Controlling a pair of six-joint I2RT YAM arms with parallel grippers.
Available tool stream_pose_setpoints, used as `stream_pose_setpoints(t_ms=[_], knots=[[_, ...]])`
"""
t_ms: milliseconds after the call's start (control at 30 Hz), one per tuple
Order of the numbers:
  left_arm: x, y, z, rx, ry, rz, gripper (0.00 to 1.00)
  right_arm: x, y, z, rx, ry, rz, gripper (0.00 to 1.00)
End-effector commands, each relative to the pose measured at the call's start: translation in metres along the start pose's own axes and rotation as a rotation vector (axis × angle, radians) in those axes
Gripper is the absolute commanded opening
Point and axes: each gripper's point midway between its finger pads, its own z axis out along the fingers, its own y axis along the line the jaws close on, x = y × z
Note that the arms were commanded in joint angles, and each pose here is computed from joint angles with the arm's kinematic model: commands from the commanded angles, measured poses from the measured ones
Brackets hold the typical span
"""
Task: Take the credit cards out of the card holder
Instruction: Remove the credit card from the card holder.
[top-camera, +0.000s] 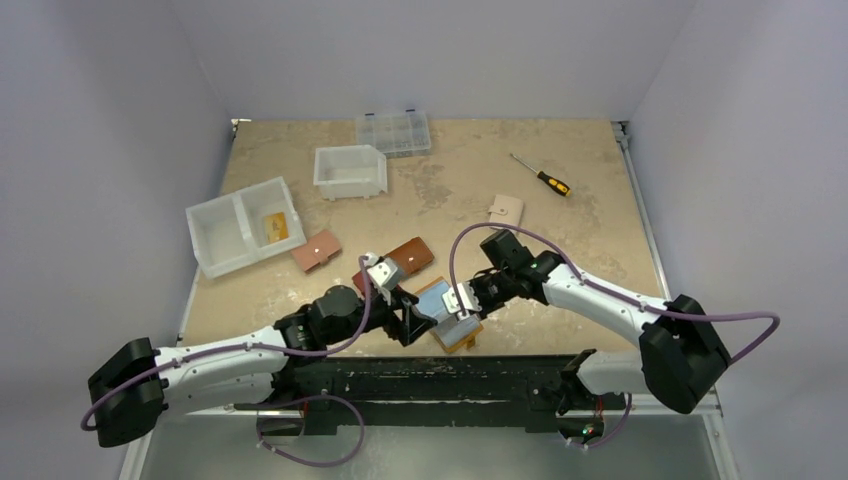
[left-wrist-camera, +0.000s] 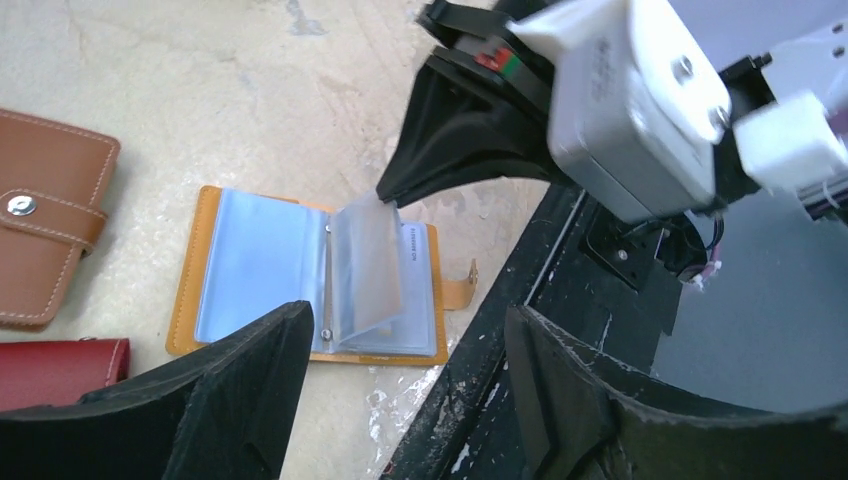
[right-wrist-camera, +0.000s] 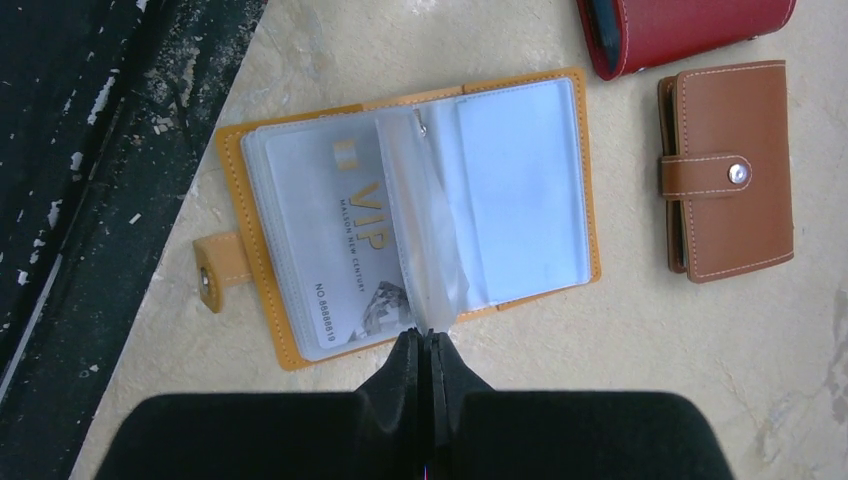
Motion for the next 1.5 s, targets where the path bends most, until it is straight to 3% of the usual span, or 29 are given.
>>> stream_pose_setpoints(t_ms=[0, 233, 567, 833, 1133, 1367, 1467], knots=[[-0.011, -0.005, 0.004, -0.002, -0.096, 0.107, 0.77, -0.013, 0.001, -0.007, -0.05, -0.068, 0.035, 0.0], [-0.016, -0.015, -0.006, 0.04, -0.221, 0.254, 0.82, -0.011, 0.0, -0.008, -0.068, -0.085, 0.08, 0.0], [0.005, -0.024, 0.017, 0.046, -0.13, 0.452, 0.83, -0.011, 0.001, -0.006, -0.092, -0.097, 0.107, 0.0], [0.019, -0.015, 0.041, -0.029, -0.081, 0.465, 0.79, -0.01, 0.001, -0.003, -0.097, -0.096, 0.117, 0.0], [0.028, -0.003, 0.061, -0.12, -0.05, 0.467, 0.62, -0.012, 0.0, -0.003, -0.092, -0.103, 0.131, 0.04], [0.043, 0.011, 0.067, -0.184, 0.015, 0.457, 0.23, -0.014, -0.007, -0.008, -0.054, -0.117, 0.168, 0.18], [0.05, 0.019, 0.063, -0.221, 0.035, 0.436, 0.21, -0.016, -0.012, -0.016, -0.027, -0.138, 0.186, 0.27]])
